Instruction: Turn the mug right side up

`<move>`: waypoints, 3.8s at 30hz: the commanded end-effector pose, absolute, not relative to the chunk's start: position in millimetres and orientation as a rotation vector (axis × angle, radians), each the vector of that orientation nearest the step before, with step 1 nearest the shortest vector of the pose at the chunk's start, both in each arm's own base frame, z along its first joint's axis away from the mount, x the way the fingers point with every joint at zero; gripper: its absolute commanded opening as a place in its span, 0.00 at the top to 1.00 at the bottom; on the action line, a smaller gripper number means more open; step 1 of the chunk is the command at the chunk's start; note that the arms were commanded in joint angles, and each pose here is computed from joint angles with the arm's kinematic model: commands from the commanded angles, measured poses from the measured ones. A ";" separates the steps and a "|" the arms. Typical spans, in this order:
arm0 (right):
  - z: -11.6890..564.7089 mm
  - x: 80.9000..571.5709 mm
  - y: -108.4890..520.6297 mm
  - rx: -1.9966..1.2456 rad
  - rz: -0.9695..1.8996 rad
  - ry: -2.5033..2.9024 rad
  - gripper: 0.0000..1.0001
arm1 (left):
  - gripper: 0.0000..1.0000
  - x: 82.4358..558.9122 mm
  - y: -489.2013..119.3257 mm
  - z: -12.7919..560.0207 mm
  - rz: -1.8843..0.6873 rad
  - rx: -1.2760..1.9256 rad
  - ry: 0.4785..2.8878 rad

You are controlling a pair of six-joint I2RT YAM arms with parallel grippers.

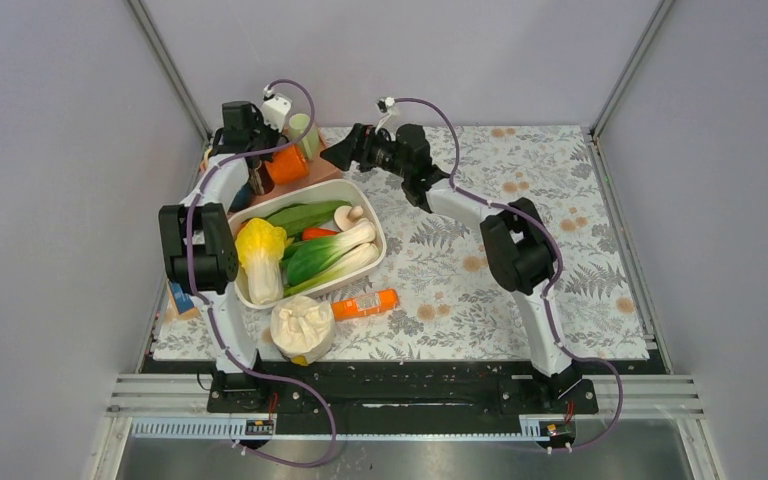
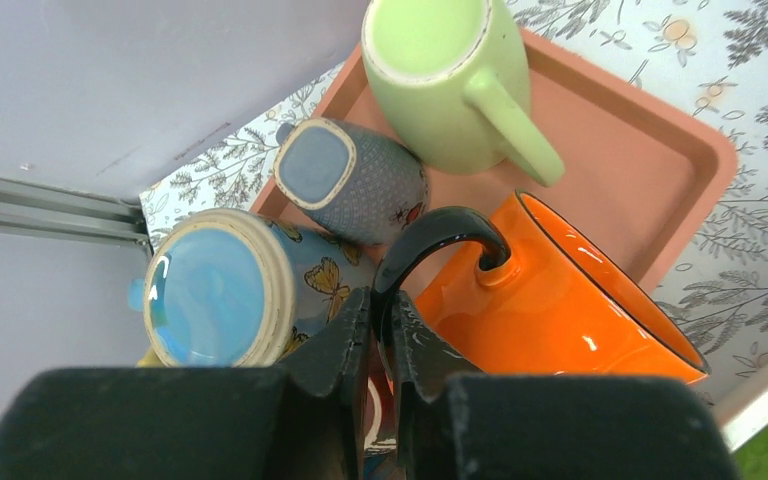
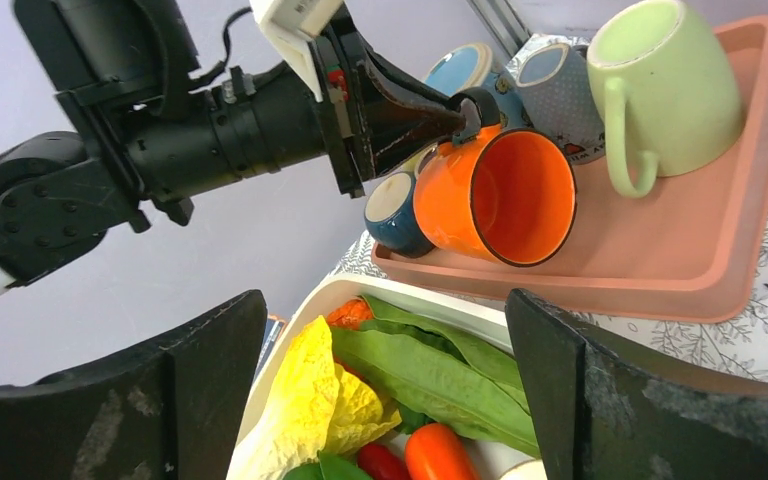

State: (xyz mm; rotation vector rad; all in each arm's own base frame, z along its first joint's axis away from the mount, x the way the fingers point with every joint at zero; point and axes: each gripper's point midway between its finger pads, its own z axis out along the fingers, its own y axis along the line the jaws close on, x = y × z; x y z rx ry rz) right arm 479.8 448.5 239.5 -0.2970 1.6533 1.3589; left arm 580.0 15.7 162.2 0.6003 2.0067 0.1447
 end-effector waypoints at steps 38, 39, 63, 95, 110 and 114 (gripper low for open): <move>239.0 457.0 489.7 -0.562 1.178 1.610 1.00 | 1.00 515.9 -97.1 268.0 -0.263 0.786 1.839; 249.7 455.5 478.1 -0.547 1.129 1.583 1.00 | 1.00 514.2 -95.6 271.0 -0.259 0.782 1.851; 276.4 440.4 113.0 -0.179 0.009 1.933 1.00 | 0.01 448.4 -61.3 284.3 -0.150 0.752 2.028; 94.0 316.6 -110.6 0.739 -0.110 2.535 1.00 | 0.01 411.5 -32.9 207.0 -0.159 0.751 2.217; 42.8 296.4 -114.9 0.855 -0.073 2.607 0.54 | 0.01 418.0 24.6 197.3 -0.037 0.609 2.303; 66.5 295.3 -113.7 0.861 -0.074 2.538 0.25 | 0.01 429.8 47.8 197.9 -0.025 0.478 2.315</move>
